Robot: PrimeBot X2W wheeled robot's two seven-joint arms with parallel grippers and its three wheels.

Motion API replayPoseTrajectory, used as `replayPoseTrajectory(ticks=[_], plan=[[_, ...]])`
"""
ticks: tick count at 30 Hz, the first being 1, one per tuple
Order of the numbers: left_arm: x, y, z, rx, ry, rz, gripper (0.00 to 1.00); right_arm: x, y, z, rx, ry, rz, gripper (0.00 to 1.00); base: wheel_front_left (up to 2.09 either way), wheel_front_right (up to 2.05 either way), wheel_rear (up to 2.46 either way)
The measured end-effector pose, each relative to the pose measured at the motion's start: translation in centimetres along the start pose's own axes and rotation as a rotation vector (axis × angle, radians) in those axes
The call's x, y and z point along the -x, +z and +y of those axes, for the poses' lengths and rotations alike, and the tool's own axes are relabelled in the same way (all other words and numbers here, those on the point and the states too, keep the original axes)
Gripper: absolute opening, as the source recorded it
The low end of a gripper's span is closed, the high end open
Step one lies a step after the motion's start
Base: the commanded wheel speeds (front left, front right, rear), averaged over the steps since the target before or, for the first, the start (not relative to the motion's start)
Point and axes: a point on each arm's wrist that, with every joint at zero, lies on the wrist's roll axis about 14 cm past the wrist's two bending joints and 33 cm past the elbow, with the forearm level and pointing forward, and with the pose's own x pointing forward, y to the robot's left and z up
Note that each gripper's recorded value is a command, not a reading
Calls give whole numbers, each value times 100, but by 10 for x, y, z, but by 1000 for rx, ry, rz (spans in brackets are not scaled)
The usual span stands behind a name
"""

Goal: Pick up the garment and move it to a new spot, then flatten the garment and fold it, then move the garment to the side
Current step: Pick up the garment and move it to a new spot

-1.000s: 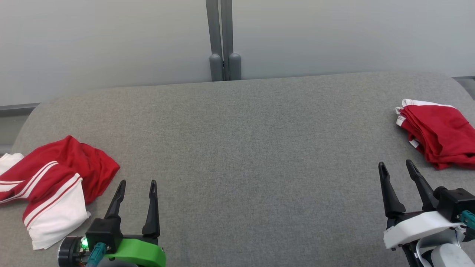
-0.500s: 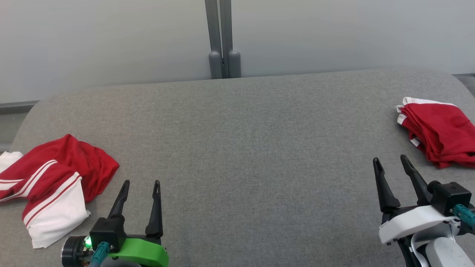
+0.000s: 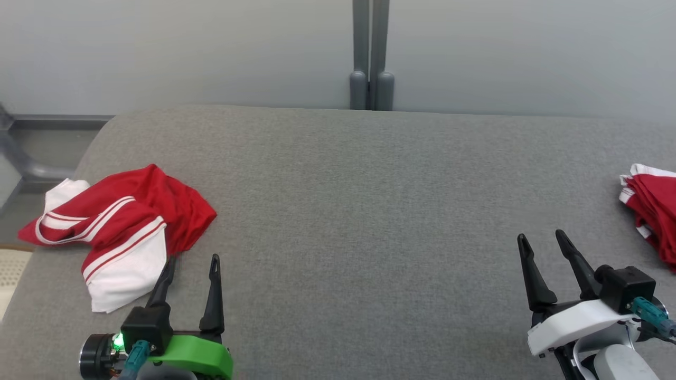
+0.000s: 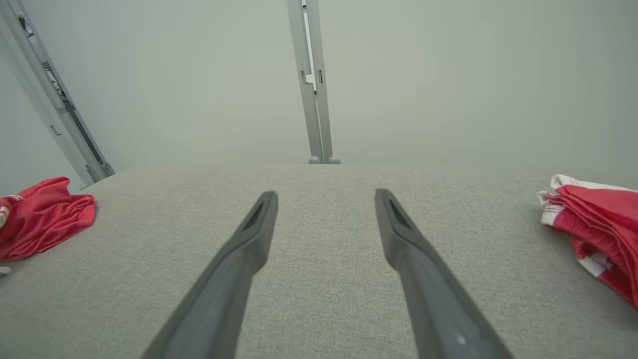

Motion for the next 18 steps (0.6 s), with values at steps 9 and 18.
replayPoseTrajectory(ticks=[9,18], plan=[[35,2,59,-15,195,0,100,-29,-12,64,-33,187,29,100,0,0,0],[69,3,95,-12,333,-3,100,-46,-19,115,-49,332,46,100,0,0,0]])
